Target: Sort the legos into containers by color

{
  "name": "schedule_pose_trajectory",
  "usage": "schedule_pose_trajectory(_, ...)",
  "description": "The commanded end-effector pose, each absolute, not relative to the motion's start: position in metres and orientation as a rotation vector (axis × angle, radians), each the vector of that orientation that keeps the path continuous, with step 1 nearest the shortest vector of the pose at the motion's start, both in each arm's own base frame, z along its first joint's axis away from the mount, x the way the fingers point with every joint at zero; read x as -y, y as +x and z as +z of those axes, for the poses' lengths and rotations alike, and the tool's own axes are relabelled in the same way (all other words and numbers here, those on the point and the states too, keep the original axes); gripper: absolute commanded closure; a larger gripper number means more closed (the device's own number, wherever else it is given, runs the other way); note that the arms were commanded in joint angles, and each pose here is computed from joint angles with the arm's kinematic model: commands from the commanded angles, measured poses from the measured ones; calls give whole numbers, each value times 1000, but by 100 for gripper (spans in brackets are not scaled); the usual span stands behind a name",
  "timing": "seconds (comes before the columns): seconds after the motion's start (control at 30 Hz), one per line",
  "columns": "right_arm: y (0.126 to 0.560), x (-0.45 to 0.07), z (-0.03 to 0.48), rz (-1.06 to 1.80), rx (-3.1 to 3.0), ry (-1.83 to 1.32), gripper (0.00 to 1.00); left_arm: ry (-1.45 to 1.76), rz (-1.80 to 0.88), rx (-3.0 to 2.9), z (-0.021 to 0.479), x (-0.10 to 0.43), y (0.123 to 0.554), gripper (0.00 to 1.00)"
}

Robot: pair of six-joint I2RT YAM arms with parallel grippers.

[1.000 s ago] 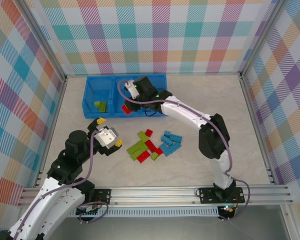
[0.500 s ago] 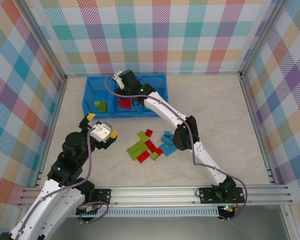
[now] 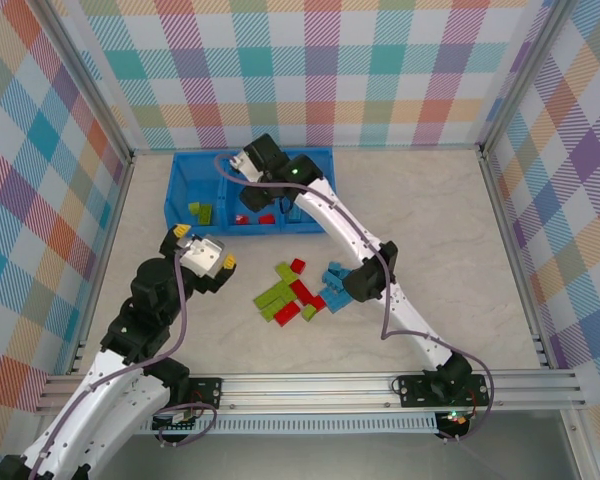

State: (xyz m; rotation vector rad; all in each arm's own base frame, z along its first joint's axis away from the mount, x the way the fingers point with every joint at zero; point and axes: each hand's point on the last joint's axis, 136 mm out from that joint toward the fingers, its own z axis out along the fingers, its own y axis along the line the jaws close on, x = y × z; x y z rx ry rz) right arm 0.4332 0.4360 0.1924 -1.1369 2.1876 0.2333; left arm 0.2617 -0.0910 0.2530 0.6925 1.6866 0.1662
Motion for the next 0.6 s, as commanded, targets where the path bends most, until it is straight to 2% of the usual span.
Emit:
schedule_pose_trajectory(0.0, 386, -399, 240, 251, -2222, -1270, 38, 579, 109, -1701, 268, 89, 270, 0)
schedule_pose_trajectory(0.13, 357, -371, 234, 205, -2310, -1399, 25, 443, 0, -1802, 274, 89, 277, 0)
schedule_pose_trajectory(0.3, 321, -329, 238, 189, -2375, -1411, 15, 199, -235, -2049, 275, 99, 277, 0)
schedule_pose_trajectory(0.43, 282, -293, 248, 231, -2385, -1320, 7, 28, -325, -2310, 235, 106, 272, 0)
schedule_pose_trajectory(0.57, 238, -270, 245, 399, -2433, -1183, 0, 62, -449, -2517, 191, 133, 252, 2)
